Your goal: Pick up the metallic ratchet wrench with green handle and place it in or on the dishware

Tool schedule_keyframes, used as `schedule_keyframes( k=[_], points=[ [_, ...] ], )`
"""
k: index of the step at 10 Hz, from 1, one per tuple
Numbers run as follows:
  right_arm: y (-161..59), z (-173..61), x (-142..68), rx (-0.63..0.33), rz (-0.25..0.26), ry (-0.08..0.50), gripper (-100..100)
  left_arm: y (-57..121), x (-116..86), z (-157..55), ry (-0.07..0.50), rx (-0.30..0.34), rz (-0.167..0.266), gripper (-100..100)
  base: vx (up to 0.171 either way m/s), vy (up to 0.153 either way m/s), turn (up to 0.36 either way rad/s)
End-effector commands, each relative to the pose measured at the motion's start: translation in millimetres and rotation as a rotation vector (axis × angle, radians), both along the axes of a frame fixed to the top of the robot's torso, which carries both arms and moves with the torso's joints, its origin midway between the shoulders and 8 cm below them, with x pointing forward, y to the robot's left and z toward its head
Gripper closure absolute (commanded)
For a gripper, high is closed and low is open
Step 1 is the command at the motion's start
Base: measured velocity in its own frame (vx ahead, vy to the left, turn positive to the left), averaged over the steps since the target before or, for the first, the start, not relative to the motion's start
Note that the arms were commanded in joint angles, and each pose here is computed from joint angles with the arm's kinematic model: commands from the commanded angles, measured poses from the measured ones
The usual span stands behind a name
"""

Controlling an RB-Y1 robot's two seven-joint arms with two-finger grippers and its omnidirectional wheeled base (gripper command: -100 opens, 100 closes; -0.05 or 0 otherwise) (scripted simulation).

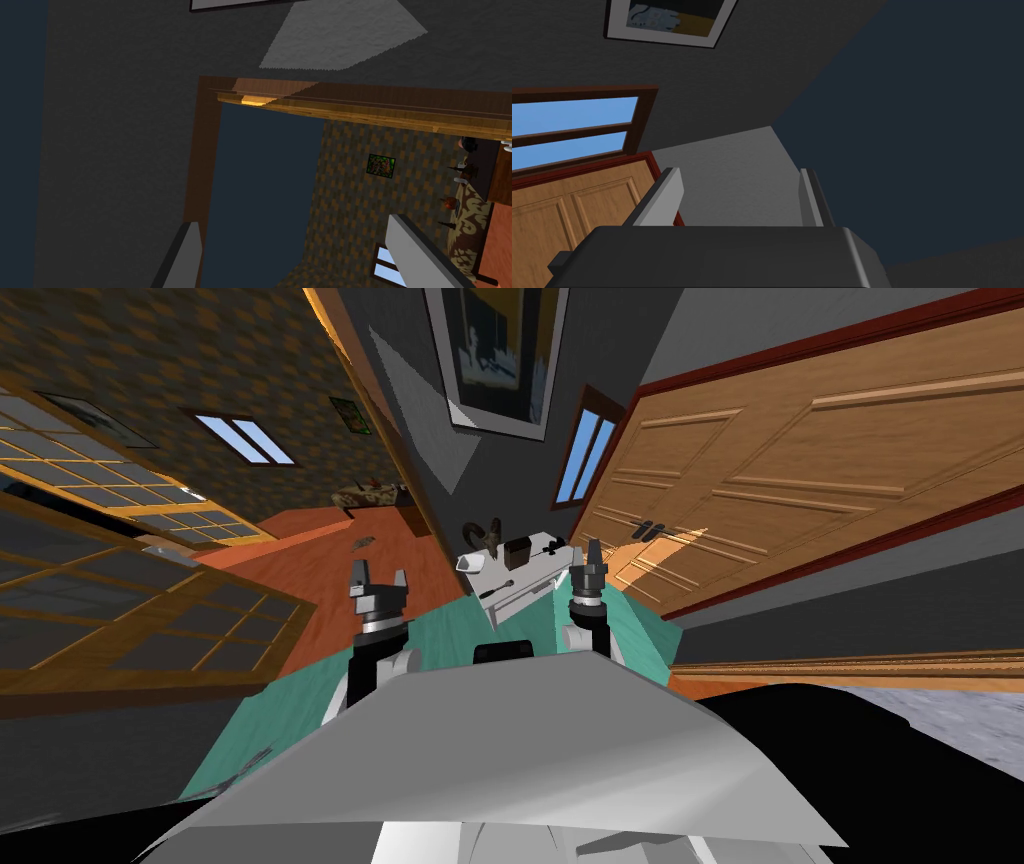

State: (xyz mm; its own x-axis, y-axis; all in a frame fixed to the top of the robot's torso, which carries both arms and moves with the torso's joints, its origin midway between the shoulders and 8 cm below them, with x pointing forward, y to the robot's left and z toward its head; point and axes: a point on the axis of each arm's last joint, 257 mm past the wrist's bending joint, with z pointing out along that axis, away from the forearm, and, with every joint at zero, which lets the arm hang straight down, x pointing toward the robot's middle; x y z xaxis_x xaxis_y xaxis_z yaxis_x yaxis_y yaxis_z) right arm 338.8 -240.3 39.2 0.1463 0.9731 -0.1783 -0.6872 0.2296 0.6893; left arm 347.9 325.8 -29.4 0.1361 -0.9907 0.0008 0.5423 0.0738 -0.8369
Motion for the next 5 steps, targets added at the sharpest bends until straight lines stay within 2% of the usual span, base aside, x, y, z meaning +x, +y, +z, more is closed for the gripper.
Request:
schedule_keyframes(
  k=[1, 3, 4, 5],
  points=[
    [0.0, 0.0, 0.0, 0.000, 0.000, 0.000, 0, 16.6, 1.3, -7.9, 0.045, -0.029, 0.006, -100, -0.003, 0.012, -0.125],
    [0.0, 0.0, 0.0, 0.000, 0.000, 0.000, 0, 39.7, 2.9, -23.5, 0.112, -0.084, 0.024, -100, 0.000, 0.003, -0.181],
    [0.0, 0.0, 0.0, 0.000, 0.000, 0.000, 0, 39.8, 3.1, -23.9, 0.113, -0.084, 0.024, -100, 0.003, 0.001, -0.053],
    [0.0, 0.0, 0.0, 0.000, 0.000, 0.000, 0, 52.0, 3.0, -33.1, 0.148, -0.118, 0.035, -100, 0.009, -0.008, -0.123]
  ],
)
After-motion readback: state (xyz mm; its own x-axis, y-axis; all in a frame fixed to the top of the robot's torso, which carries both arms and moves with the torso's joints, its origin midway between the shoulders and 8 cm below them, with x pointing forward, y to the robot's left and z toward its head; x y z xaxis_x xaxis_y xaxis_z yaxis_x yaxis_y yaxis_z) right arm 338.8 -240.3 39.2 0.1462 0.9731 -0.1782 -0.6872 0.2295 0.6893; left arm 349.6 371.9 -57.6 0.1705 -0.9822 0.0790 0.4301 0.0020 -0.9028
